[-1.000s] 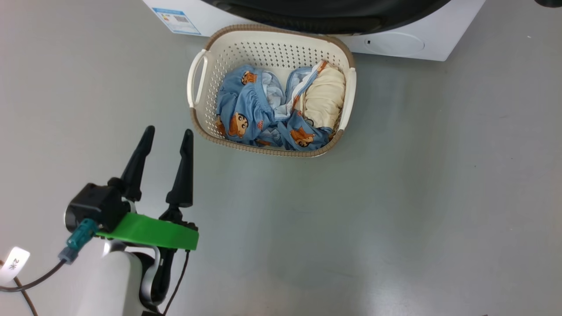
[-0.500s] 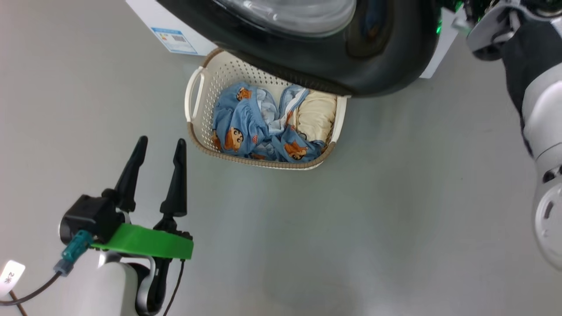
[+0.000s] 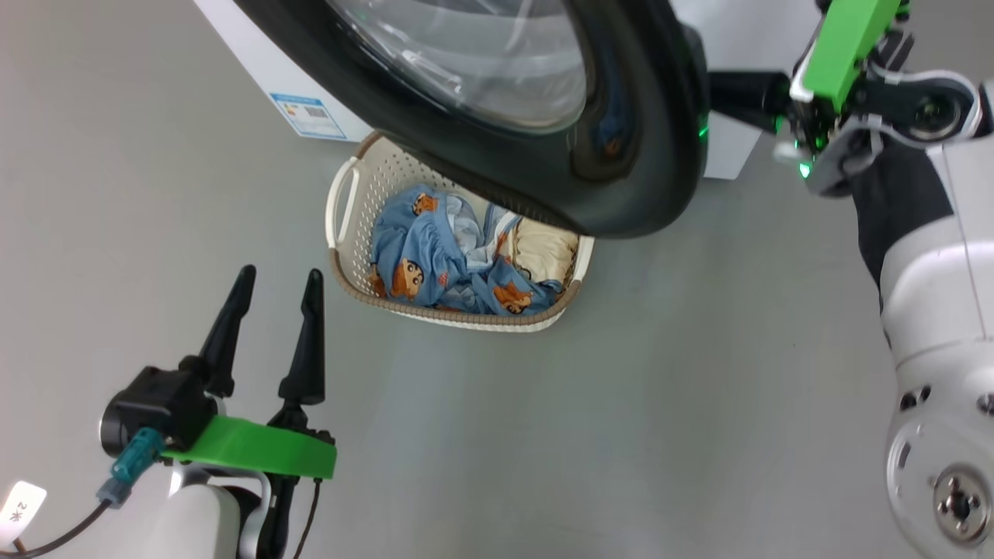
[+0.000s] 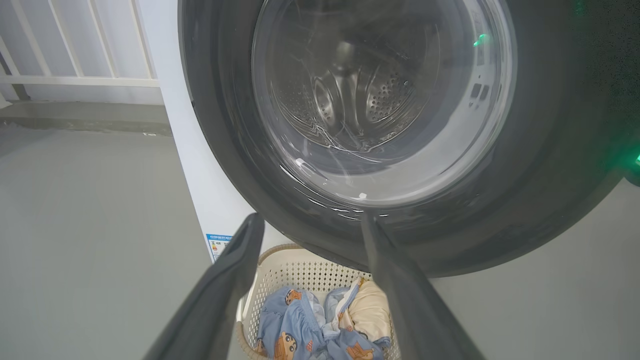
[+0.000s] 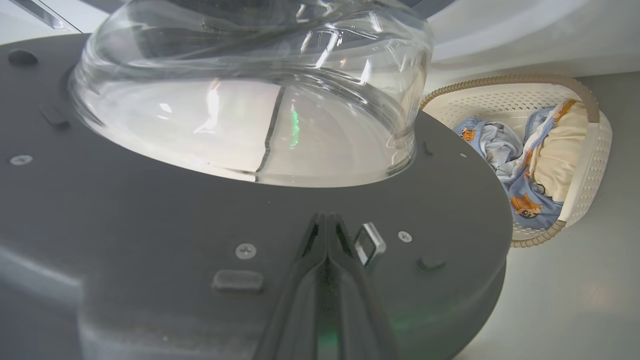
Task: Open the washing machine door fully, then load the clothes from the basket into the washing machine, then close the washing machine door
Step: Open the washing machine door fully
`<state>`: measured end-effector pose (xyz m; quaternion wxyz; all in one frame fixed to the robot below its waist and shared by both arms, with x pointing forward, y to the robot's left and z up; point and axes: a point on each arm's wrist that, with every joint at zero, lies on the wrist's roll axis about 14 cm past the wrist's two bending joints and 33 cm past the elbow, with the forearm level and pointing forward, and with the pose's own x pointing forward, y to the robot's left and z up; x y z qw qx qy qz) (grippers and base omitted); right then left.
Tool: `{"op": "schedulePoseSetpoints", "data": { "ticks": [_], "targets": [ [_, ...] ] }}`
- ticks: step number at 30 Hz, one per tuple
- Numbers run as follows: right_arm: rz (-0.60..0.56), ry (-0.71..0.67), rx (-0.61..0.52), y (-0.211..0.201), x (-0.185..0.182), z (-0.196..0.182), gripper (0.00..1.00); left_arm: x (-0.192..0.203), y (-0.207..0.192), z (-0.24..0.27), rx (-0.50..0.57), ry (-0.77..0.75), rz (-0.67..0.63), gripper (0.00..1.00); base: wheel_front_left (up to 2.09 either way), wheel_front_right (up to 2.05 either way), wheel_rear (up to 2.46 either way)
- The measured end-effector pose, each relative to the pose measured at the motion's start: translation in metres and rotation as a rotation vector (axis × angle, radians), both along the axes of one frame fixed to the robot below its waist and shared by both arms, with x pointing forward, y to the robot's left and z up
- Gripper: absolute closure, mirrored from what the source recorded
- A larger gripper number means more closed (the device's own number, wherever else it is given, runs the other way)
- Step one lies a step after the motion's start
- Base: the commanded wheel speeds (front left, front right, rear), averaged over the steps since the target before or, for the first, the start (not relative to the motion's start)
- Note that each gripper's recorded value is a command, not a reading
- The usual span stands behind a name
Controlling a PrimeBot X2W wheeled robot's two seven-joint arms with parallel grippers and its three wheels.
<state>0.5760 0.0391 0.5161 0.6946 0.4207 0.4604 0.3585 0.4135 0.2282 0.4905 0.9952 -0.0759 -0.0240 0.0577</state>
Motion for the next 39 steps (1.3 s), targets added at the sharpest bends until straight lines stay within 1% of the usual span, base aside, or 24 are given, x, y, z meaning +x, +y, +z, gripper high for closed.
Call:
{"op": "schedulePoseSetpoints", "data": {
  "ticks": [2,5,10,13,23,30,39],
  "targets": [
    [0.010,0.000,0.001,-0.001,-0.004,-0.001,1.00,-0.001,0.000,0.001,0.000,-0.003,0.000,0.00,0.00,0.00,0.00],
    [0.060,0.003,0.008,0.003,-0.018,-0.002,1.00,-0.003,0.000,0.004,0.000,-0.011,0.002,0.00,0.00,0.00,0.00],
    [0.154,-0.003,0.029,0.022,-0.047,-0.005,1.00,-0.010,0.002,0.006,-0.003,-0.012,0.009,0.00,0.00,0.00,0.00],
    [0.191,0.000,0.055,0.035,-0.061,-0.006,1.00,-0.011,0.001,0.009,-0.002,-0.019,0.008,0.00,0.00,0.00,0.00],
    [0.265,0.020,0.122,0.074,-0.099,-0.011,1.00,-0.015,-0.004,0.011,0.003,-0.025,-0.012,0.00,0.00,0.00,0.00],
    [0.332,0.062,0.134,0.098,-0.130,-0.023,1.00,-0.018,-0.002,0.011,0.003,-0.023,-0.005,0.00,0.00,0.00,0.00],
    [0.359,0.107,0.149,0.117,-0.153,-0.030,1.00,-0.020,0.000,0.013,0.005,-0.025,0.000,0.00,0.00,0.00,0.00]
  ]
}}
